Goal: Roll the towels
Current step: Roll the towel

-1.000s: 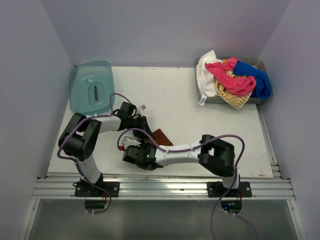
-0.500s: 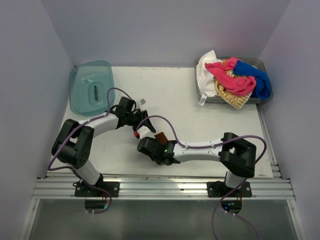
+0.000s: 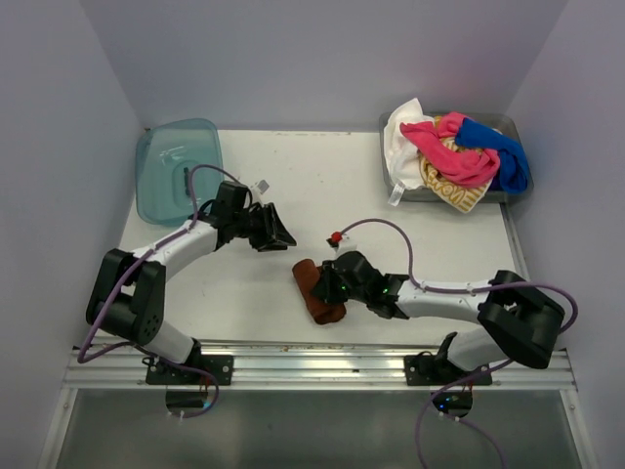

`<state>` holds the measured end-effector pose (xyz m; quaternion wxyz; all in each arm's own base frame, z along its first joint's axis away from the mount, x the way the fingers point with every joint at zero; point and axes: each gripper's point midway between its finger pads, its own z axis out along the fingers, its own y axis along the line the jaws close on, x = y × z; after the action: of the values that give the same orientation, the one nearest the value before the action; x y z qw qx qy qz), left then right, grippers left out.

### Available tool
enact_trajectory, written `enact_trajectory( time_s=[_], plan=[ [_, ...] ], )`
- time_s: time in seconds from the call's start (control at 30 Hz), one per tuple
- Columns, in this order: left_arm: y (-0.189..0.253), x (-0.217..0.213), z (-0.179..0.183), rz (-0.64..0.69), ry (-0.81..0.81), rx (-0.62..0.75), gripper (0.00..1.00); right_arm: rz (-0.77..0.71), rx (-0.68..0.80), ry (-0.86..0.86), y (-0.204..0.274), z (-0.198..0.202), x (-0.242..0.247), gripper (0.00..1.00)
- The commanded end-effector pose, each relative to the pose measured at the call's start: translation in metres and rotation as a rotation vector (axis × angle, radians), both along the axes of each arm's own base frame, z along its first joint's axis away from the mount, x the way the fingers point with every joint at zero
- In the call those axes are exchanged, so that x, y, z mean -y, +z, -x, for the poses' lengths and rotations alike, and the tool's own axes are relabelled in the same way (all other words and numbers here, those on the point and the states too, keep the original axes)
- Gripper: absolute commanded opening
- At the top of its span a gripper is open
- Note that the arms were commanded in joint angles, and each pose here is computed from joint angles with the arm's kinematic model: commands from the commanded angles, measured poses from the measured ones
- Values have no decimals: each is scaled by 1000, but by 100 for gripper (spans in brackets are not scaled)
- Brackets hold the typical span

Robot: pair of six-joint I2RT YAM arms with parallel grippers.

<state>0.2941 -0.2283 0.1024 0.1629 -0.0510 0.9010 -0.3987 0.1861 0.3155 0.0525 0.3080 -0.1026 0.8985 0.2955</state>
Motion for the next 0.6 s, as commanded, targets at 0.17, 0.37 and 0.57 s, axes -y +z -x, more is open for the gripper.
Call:
enact_trajectory(
  time_s=[0.17,0.37,0.57],
  plan=[
    [7,8,18,23,-56,-6,53,-252,-252,-83,-26,21,19,1],
    [-12,31,50,13,-163,-51,70,-322,-337,-120,-43,23,27,1],
    [-36,40,60,34,-204,-114,70,-345,-379,-120,-54,24,26,0]
  ],
)
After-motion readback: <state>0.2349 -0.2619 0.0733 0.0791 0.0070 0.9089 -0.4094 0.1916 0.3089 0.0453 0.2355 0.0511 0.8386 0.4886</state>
